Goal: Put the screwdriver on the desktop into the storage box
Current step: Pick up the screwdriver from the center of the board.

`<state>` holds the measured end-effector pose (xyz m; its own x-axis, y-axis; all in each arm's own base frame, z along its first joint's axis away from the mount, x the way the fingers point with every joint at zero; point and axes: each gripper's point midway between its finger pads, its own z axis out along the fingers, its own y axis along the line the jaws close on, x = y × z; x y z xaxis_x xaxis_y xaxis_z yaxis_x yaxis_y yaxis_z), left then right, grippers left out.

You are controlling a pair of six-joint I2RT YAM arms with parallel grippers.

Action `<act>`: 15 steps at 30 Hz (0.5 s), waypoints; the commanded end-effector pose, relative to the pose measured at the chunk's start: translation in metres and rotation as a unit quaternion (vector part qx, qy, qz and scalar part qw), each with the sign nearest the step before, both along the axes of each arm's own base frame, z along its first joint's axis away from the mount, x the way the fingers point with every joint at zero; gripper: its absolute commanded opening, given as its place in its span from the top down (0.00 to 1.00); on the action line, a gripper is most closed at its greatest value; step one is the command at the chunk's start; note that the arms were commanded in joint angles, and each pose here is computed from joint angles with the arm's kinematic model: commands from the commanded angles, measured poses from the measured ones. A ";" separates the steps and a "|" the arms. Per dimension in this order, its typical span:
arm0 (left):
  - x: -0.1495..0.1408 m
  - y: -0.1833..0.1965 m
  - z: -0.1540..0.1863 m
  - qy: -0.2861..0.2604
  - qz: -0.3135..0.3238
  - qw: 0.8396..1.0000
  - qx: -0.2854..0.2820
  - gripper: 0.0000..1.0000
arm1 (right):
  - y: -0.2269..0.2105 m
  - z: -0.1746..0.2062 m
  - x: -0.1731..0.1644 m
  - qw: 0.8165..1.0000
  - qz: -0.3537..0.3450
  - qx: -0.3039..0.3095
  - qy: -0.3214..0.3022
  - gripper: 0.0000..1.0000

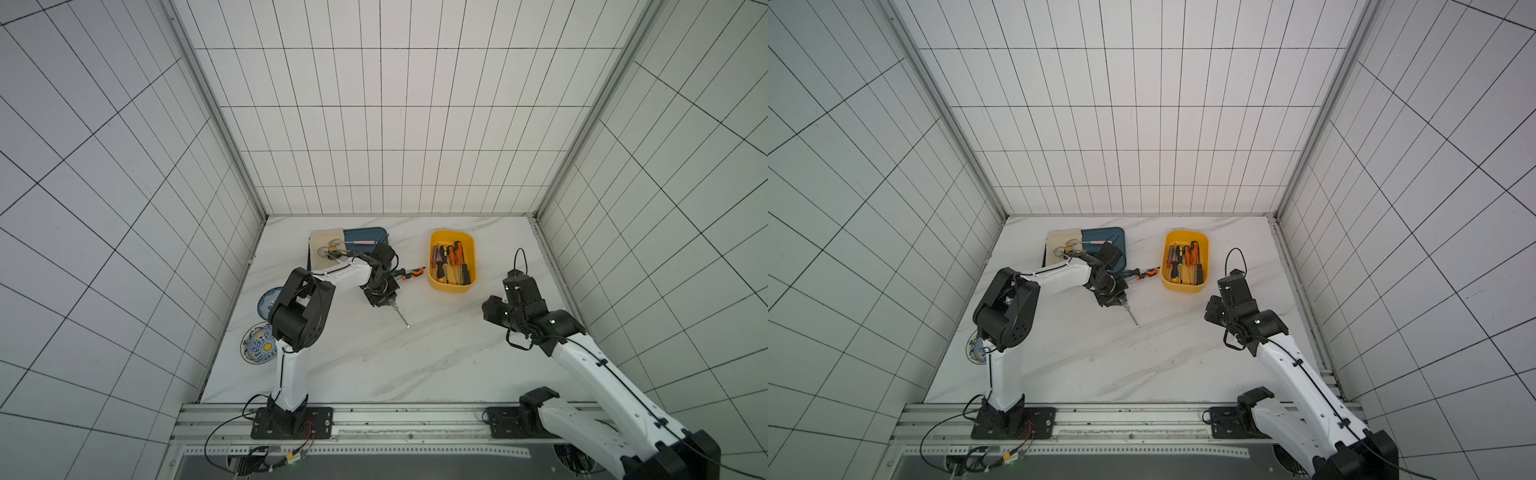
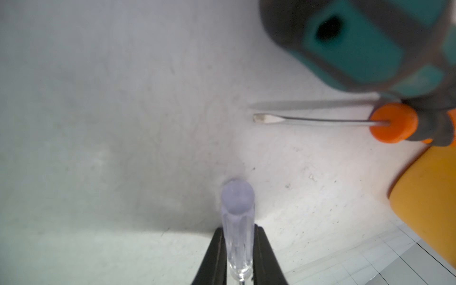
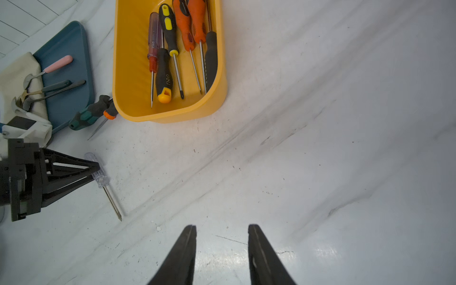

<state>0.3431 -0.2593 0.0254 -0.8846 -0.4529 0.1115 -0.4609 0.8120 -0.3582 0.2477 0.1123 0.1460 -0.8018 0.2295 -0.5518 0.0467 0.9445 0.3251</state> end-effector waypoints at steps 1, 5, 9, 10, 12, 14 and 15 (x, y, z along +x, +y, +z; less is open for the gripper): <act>-0.002 0.004 0.019 -0.029 -0.014 0.999 -0.001 1.00 | 0.024 0.001 -0.002 0.998 0.050 0.036 -0.003 0.60; 0.002 0.001 0.050 -0.079 -0.033 0.996 -0.016 1.00 | 0.052 0.011 -0.002 0.991 0.108 0.076 -0.009 0.60; 0.002 -0.007 0.080 -0.125 -0.060 0.989 -0.042 1.00 | 0.090 0.021 -0.004 0.977 0.176 0.121 -0.004 0.60; 0.001 -0.010 0.088 -0.139 -0.067 0.987 -0.048 1.00 | 0.098 0.024 -0.004 0.973 0.190 0.132 -0.005 0.59; -0.001 -0.017 0.105 -0.168 -0.082 0.980 -0.065 1.00 | 0.116 0.032 -0.005 0.961 0.219 0.167 -0.005 0.59; -0.006 -0.023 0.121 -0.195 -0.094 0.973 -0.084 1.00 | 0.131 0.039 -0.006 0.950 0.241 0.200 -0.004 0.58; -0.008 -0.026 0.130 -0.208 -0.099 0.968 -0.096 1.00 | 0.139 0.042 -0.006 0.944 0.252 0.215 -0.003 0.58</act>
<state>0.3362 -0.2741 0.1346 -0.9370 -0.3231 -0.1331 -0.1920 0.7943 -0.5763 0.2381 0.2158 0.1455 -0.8922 0.0409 -0.4498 -0.2583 0.7708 0.5823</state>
